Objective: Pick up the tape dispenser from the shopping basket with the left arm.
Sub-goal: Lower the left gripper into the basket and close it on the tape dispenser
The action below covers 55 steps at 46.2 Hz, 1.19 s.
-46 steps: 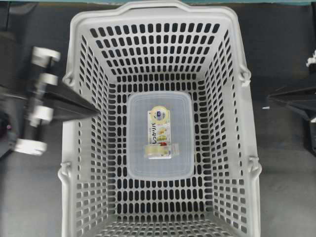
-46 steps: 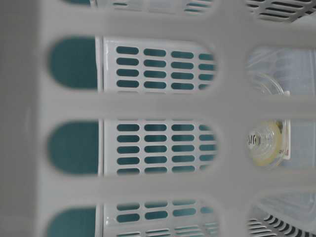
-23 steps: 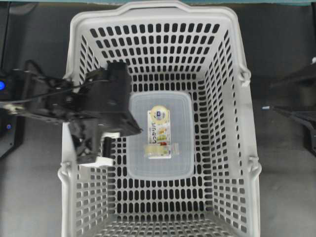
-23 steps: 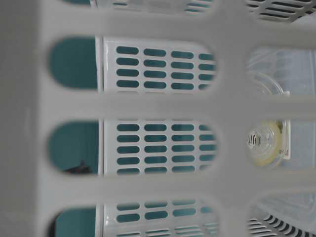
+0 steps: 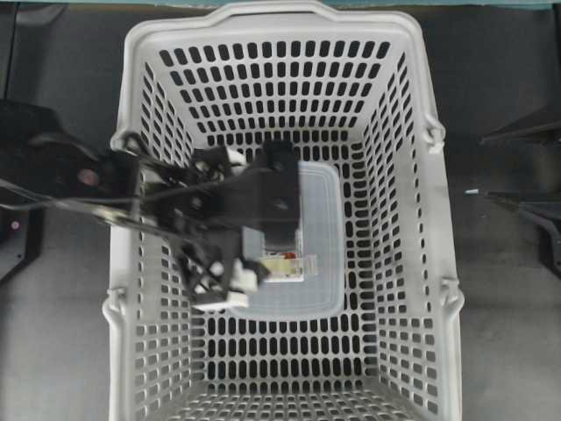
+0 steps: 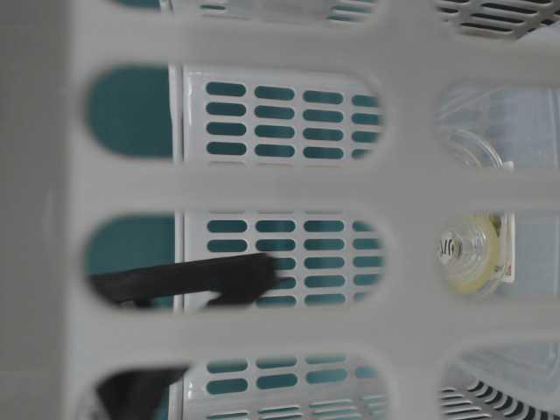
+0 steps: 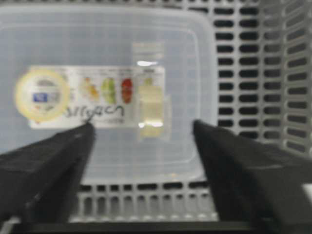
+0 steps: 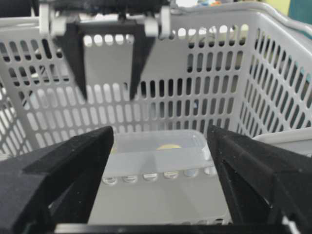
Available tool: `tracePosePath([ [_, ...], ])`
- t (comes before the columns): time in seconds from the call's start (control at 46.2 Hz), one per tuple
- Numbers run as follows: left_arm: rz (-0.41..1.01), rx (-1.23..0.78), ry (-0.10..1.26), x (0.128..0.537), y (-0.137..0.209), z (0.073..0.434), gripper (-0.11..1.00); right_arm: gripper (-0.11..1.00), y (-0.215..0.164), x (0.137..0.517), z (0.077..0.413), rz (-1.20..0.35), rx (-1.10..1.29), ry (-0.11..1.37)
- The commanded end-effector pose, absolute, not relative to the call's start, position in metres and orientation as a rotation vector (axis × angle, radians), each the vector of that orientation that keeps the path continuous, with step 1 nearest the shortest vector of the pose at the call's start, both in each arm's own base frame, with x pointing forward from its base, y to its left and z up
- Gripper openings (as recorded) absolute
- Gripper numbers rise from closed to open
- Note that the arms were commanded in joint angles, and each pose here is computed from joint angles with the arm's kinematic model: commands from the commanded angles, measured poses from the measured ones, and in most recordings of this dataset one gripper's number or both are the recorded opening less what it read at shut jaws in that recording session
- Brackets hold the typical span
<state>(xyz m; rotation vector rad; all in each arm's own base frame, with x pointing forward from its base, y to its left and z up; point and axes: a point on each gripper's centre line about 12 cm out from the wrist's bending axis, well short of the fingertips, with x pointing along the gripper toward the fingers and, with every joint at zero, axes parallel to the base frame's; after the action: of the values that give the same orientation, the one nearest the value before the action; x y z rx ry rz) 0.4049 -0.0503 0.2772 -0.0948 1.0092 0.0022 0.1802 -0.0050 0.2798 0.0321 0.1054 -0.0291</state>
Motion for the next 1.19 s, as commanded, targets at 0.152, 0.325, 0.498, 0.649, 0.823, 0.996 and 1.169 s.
tracePosePath([
  [0.152, 0.007, -0.091, 1.087, 0.423, -0.061, 0.246, 0.91, 0.74, -0.006, 0.181, 0.285, -0.032, 0.035, 0.090],
  [0.325, 0.009, -0.084, 1.123, 0.429, -0.063, 0.224, 0.90, 0.74, -0.006, 0.181, 0.285, -0.032, 0.035, 0.090],
  [0.498, 0.006, -0.085, 1.105, 0.434, -0.063, 0.218, 0.87, 0.74, -0.006, 0.181, 0.283, -0.032, 0.037, 0.096],
  [0.649, -0.001, -0.074, 1.110, 0.432, -0.063, 0.219, 0.53, 0.74, -0.006, 0.180, 0.282, -0.032, 0.035, 0.098],
  [0.823, -0.012, -0.059, 1.080, 0.434, -0.062, 0.247, 0.28, 0.74, -0.006, 0.180, 0.280, -0.032, 0.037, 0.102],
  [0.996, -0.017, -0.030, 1.091, 0.429, -0.058, 0.306, 0.28, 0.74, -0.006, 0.180, 0.279, -0.034, 0.035, 0.104],
  [1.169, -0.008, -0.035, 1.094, 0.421, -0.056, 0.374, 0.28, 0.74, -0.006, 0.180, 0.280, -0.034, 0.035, 0.101],
])
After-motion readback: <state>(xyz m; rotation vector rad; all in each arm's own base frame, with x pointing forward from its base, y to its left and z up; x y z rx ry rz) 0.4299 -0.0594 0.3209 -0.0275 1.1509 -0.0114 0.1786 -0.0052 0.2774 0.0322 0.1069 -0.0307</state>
